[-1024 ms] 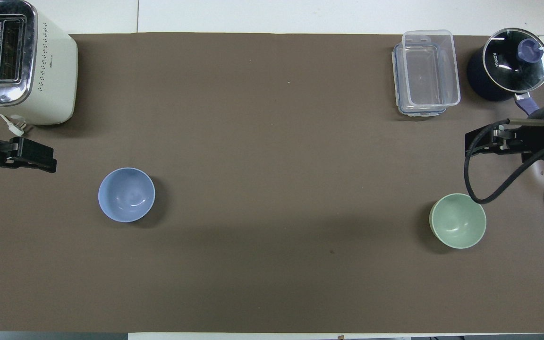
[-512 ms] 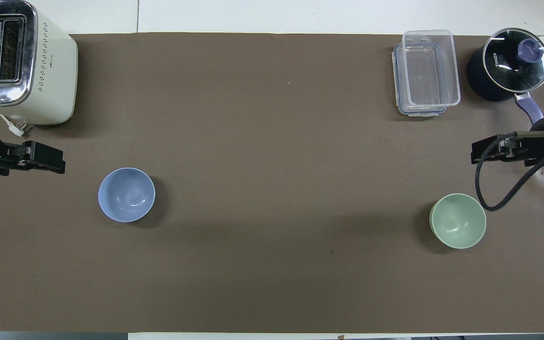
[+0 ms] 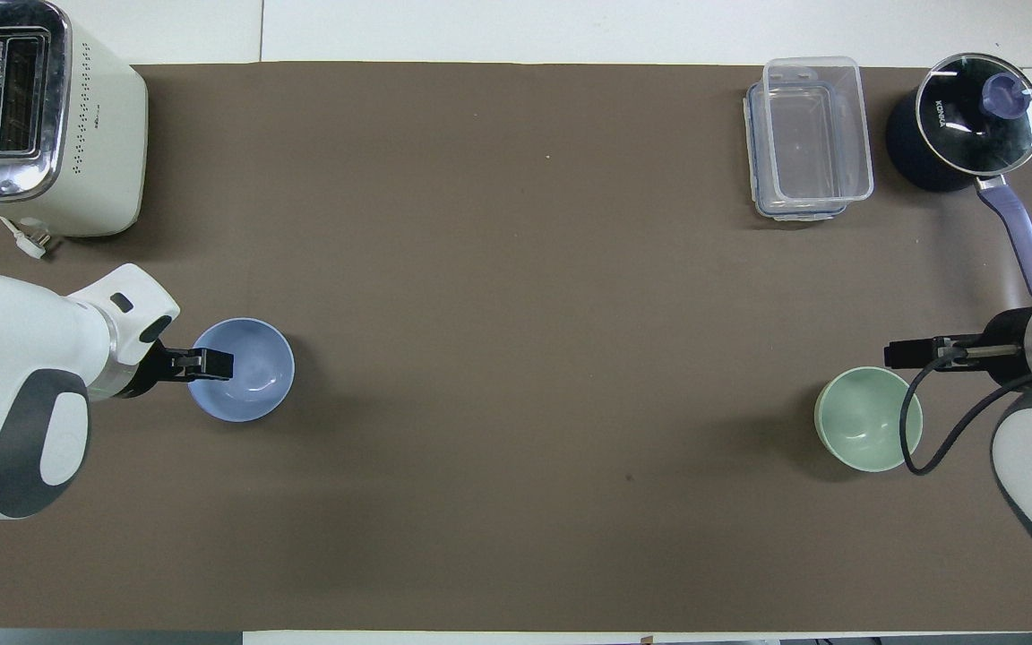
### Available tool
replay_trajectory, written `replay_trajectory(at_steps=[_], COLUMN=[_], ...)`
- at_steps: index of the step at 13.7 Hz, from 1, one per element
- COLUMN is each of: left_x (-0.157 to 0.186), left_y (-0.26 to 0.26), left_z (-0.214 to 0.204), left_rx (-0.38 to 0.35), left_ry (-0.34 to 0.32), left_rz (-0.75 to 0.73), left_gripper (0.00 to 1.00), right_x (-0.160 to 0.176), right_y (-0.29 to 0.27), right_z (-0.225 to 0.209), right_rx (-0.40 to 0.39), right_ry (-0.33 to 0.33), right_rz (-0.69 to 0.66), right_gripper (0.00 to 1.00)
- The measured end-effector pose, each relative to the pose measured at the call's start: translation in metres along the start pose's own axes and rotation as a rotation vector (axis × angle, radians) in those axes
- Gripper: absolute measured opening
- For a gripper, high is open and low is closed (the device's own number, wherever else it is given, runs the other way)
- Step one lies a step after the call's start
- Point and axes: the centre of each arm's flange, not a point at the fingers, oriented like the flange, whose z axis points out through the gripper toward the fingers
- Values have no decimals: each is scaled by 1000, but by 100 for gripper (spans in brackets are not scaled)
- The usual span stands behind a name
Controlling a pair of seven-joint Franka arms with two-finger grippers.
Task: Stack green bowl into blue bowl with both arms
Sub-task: 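Reach the left gripper to the blue bowl while the right gripper reaches the green bowl, then slide the blue bowl with the left gripper while the right gripper lifts the green bowl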
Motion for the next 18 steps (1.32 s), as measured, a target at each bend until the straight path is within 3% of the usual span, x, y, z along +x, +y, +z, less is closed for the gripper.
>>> replay_trajectory(at_steps=[7,10,11,16,18], left_x=[5,5,5,8,9], left_y=[0,0,0,-1,-8], left_z=[28,33,33,46,47], left_rx=[-1,-2,-3,-4,-6], left_ry=[-25,-14,-12,-5,-3], left_rz=[28,32,35,44,53], left_gripper=[100,95,89,84,80], right_x=[-9,-20,-25,-37,-40], right_y=[38,51,55,60,66], right_z=[83,117,125,139,139], right_rx=[-6,-4,-5,-4,-2], right_ry=[8,-14,-14,-29,-31], right_rz=[72,96,93,82,36], right_gripper=[100,100,100,100,94])
